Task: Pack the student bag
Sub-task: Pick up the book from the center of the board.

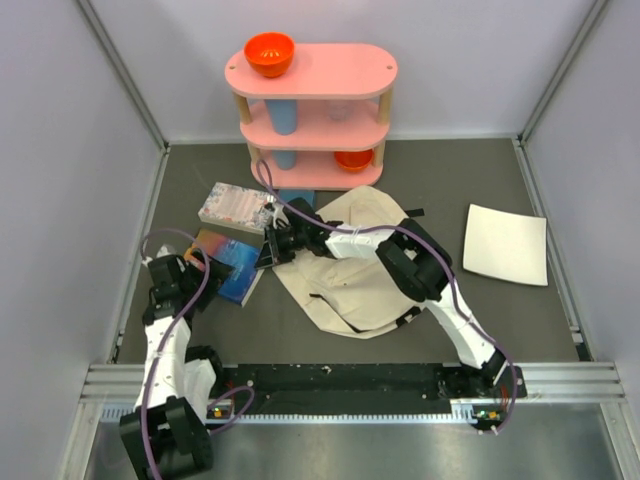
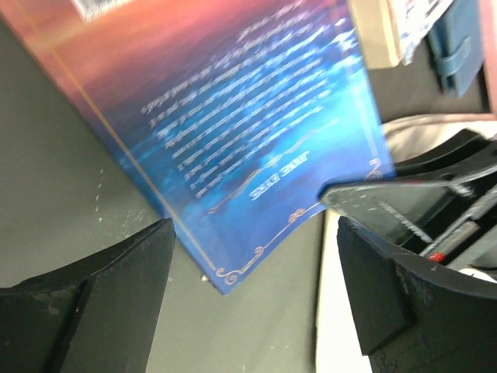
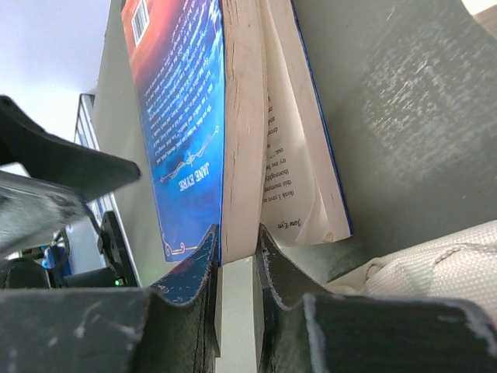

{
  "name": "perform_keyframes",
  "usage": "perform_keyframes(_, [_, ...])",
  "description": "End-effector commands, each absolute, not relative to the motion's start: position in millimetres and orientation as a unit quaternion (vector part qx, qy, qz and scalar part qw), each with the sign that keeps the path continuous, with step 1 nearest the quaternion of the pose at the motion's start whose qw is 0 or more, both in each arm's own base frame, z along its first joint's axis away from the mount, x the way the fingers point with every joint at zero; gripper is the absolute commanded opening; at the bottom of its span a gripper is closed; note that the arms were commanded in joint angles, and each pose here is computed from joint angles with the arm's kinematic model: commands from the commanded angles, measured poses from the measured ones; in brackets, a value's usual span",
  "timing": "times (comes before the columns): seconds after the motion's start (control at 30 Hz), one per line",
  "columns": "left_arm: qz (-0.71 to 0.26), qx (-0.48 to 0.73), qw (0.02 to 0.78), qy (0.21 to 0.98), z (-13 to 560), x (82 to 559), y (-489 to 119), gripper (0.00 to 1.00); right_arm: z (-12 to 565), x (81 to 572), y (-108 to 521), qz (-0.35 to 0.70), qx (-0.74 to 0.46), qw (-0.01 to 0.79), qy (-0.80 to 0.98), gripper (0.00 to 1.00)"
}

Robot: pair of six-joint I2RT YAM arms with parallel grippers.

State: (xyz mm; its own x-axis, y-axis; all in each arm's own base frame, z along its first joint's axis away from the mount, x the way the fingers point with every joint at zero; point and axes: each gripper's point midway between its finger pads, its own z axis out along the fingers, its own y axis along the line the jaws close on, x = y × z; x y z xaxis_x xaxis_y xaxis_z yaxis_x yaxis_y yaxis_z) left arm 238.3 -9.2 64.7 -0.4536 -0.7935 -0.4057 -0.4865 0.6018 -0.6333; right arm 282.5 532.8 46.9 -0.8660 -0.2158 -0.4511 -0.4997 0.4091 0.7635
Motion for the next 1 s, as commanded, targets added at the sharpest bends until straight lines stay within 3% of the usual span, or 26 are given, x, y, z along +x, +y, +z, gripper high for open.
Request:
perform_keyframes(0.0, [-0.181,-0.358,0.395,0.826,106.0,249.4,6.9,0.91,101.5,269.9,546.5,0.536,-0.242,0.178,0.789,0.00])
perform_keyframes(0.17, [-0.167,-0.347,0.420,0.822,141.8,253.1,13.5,0.99,138.7,264.6,542.3,0.567,-0.234,0.199,0.765,0.00])
perform_keyframes(0.5, [-0.130,-0.311,0.498,0.799,236.5,254.9,27.3,0.99,283.7,271.3,496.7,0.698,-0.170,0.240,0.653,0.00])
perform_keyframes(0.97, [-0.149,-0.290,0.528,0.784,270.9,254.5,20.1,0.99,388.1,256.8,434.0,0.717,-0.180,0.330,0.587,0.00])
